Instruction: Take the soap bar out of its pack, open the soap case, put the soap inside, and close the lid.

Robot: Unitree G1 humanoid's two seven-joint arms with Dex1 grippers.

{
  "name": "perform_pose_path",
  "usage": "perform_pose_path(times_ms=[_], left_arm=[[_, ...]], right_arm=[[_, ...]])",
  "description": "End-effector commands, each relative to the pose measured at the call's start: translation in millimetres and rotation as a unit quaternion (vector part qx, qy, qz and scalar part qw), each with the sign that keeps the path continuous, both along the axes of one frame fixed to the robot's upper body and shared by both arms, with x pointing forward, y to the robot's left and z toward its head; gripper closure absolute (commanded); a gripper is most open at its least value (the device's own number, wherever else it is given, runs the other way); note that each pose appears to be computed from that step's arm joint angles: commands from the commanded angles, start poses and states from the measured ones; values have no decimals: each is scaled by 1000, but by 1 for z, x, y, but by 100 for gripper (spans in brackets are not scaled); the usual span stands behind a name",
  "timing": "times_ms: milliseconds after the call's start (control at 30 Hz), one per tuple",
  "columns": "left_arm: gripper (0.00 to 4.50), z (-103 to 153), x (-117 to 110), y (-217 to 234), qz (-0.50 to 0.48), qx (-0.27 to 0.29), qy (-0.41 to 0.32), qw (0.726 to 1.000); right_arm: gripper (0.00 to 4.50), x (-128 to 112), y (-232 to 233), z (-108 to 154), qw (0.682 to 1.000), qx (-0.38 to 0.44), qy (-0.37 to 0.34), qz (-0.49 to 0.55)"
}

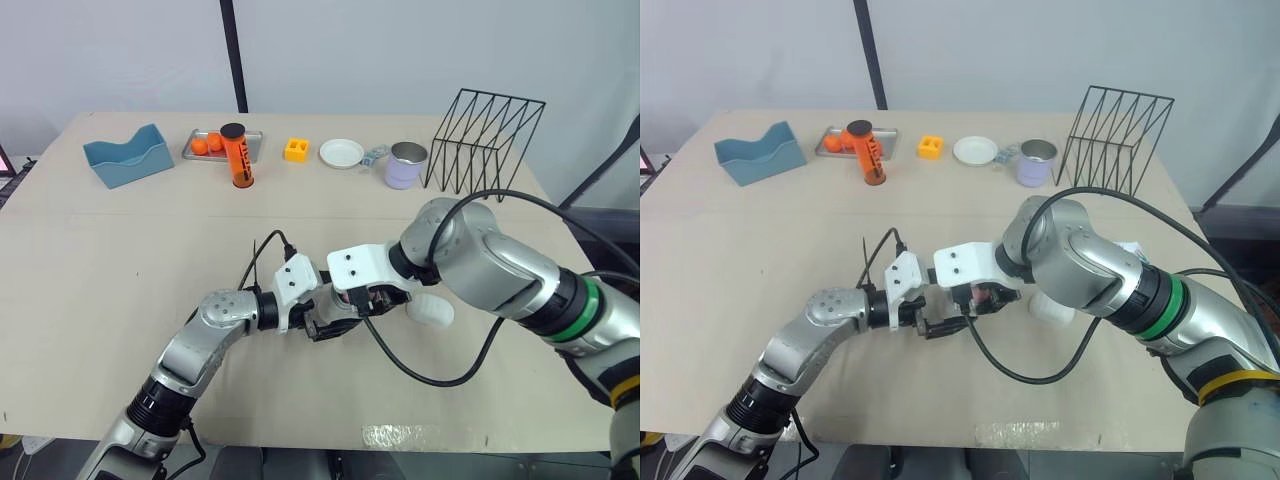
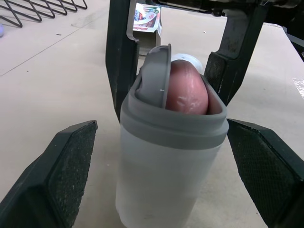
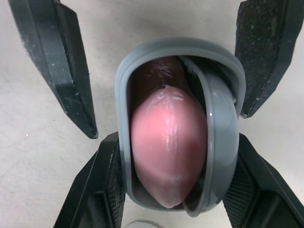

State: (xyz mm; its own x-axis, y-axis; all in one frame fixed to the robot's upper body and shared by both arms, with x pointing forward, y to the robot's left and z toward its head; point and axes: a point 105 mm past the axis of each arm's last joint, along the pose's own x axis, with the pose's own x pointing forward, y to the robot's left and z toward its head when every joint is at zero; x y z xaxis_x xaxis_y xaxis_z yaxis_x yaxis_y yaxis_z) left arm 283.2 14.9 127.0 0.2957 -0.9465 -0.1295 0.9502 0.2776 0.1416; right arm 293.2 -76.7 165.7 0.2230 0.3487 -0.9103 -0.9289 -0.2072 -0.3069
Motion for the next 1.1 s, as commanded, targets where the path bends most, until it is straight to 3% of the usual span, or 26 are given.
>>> perform_pose_path(times_ms=[33, 133, 1000, 1033, 1067, 1100], left_arm=[[152, 8, 0, 2, -1, -7, -18, 1000], [245, 8, -1, 2, -2, -7, -19, 1000], [248, 3, 1, 4, -5, 7, -19, 1000], [248, 3, 1, 5, -4, 7, -19, 1000], [248, 3, 1, 5, -4, 7, -19, 1000], [248, 3, 1, 5, -3, 8, -19, 1000]], right_arm=[[243, 1, 3, 15, 1000, 19, -24, 6], [243, 1, 3, 16, 1000, 18, -25, 6], [243, 2, 2, 15, 1000, 17, -21, 10], [149, 2, 3, 15, 1000, 18, -20, 9], [126, 2, 3, 15, 1000, 19, -20, 9], [75, 2, 2, 15, 1000, 19, -19, 8]])
